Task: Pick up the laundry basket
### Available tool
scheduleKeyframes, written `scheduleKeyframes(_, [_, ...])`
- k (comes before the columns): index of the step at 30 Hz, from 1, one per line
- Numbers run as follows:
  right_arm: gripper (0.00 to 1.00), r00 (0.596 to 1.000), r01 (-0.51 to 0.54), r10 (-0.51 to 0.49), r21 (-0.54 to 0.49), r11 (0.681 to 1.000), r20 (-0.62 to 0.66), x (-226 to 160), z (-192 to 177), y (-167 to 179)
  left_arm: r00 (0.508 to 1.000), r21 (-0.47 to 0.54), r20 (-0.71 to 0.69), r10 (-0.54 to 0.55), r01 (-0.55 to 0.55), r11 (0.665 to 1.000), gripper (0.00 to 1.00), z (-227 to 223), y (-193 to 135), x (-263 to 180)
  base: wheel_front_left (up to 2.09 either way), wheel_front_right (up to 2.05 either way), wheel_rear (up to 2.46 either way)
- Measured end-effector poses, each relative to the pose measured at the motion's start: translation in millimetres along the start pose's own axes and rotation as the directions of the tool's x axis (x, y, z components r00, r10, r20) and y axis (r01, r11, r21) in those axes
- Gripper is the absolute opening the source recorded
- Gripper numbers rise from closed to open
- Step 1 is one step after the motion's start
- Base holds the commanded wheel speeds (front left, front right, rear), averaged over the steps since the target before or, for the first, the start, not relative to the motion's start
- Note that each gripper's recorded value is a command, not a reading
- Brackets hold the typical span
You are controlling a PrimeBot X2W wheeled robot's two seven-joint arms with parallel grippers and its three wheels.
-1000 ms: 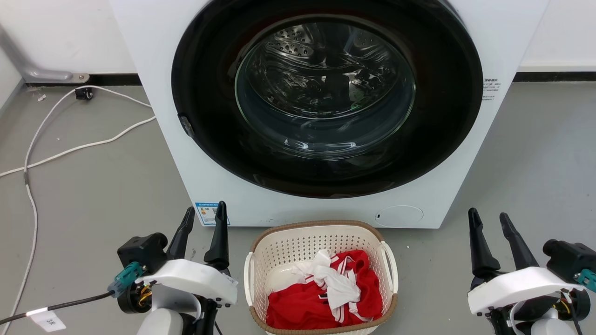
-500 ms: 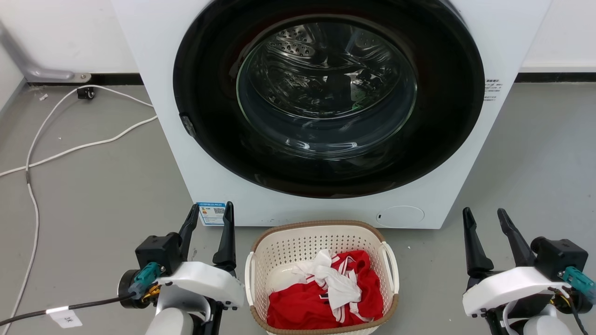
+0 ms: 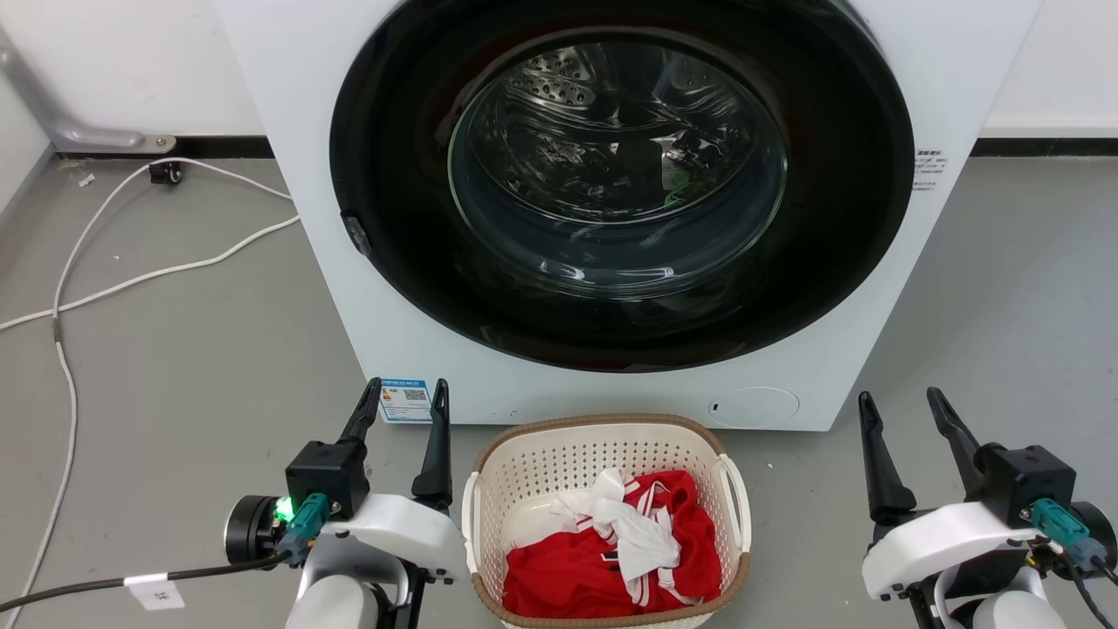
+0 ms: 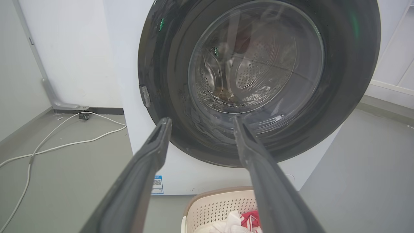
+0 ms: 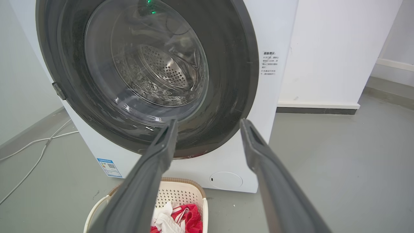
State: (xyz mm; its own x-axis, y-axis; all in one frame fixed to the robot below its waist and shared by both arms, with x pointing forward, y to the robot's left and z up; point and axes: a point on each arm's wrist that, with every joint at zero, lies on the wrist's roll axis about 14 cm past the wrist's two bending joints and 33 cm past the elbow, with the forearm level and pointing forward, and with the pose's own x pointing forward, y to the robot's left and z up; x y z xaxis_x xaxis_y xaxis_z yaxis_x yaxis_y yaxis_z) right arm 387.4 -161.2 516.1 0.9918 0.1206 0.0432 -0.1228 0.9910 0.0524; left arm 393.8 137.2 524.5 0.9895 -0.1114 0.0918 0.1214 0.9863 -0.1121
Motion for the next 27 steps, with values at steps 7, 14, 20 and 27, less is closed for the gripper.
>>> scheduleKeyframes(7, [1.00,1.000,-0.010,0.010,-0.048,0.999,-0.002,0.6,0.3,2.0,1.000,0.056,0.013,-0.012,0.011,0.998,1.00,1.3,-2.7,0.7,0.00,0.00,0.00])
scheduleKeyframes(14, [1.00,1.000,-0.020,0.020,-0.098,0.995,0.001,1.2,2.3,3.8,0.999,0.106,0.022,-0.023,0.020,0.994,1.00,2.2,-5.2,1.1,0.00,0.00,0.00])
scheduleKeyframes(20, [1.00,1.000,-0.028,0.029,-0.137,0.990,0.000,1.9,2.9,5.7,0.999,0.139,0.032,-0.033,0.029,0.990,1.00,3.5,-6.9,1.4,0.00,0.00,0.00])
scheduleKeyframes(27, [1.00,0.999,-0.035,0.035,-0.154,0.987,-0.002,1.3,2.3,7.5,0.999,0.158,0.035,-0.038,0.032,0.987,1.00,3.0,-7.8,1.1,0.00,0.00,0.00])
